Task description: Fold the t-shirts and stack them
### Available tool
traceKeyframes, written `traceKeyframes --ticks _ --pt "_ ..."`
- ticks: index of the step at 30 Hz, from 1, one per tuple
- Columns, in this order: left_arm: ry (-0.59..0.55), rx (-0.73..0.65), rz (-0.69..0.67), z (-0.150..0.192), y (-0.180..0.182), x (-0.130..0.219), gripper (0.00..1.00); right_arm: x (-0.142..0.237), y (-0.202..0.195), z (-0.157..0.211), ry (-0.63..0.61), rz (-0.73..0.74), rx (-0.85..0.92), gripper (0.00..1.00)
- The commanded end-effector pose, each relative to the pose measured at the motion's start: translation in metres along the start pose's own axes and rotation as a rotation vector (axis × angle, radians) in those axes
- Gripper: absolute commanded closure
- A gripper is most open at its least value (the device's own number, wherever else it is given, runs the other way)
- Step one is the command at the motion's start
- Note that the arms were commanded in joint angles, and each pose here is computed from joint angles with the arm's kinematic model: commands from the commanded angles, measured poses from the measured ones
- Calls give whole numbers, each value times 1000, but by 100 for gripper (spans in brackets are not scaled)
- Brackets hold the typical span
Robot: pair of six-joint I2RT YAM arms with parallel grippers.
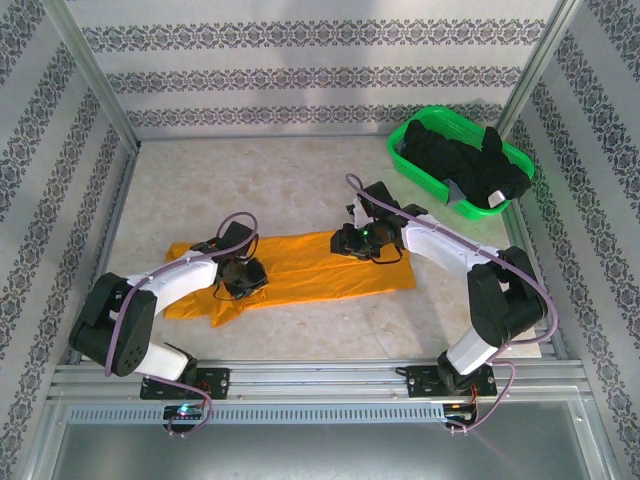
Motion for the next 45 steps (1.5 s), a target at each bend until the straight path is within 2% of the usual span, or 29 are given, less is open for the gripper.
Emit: traceKeyframes --ticks 1,6,8,11,13,16,18,21,23,26,30,35,39,45 --pt "34 4 5 7 1 -13 91 5 4 -2 -18 -22 -4 64" --pt "62 -2 32 10 -6 -16 90 2 4 -5 -12 -24 -4 65" --pt "44 -20 10 10 -6 -6 80 1 4 -6 -11 -22 -3 66" --pt "-46 -53 -35 9 -6 23 56 -1 0 -7 -12 -21 -17 67" --pt "-123 -66 -70 8 -2 47 52 -2 -5 -7 -16 -28 -35 69" --pt "-208 -6 -138 3 20 74 57 -1 -13 -9 -28 -33 -65 71" --pt "-224 70 -184 -5 44 83 59 -1 -16 -11 -27 -38 -73 72" --pt "-232 210 -166 -20 77 88 59 -2 -16 -15 -17 -59 -61 71" --pt "-251 272 -145 -30 93 89 59 -5 -11 -19 -3 -105 -43 69" --pt "-275 328 -137 -48 111 84 58 -8 4 -25 4 -248 13 65" --pt "-277 331 -89 -71 118 73 57 -12 26 -26 32 -361 79 61" --pt "-255 301 -61 -80 116 63 59 -18 29 -24 46 -355 72 61" --pt "-259 299 -31 -80 116 60 65 -19 28 -23 43 -346 63 61" --pt "-215 291 -71 -77 122 51 72 -20 26 -21 45 -336 52 61"
Point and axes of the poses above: each hand's point on the last joint's axis, 136 mm out from that joint toward the fingers, its own x axis back along the fingers, its own y axis along the line the jaws close on, z = x × y, the point moved 10 cm from there along x, back along the fingers, and after that the axes turned 8 degrees about x, right-handed, at the moved point
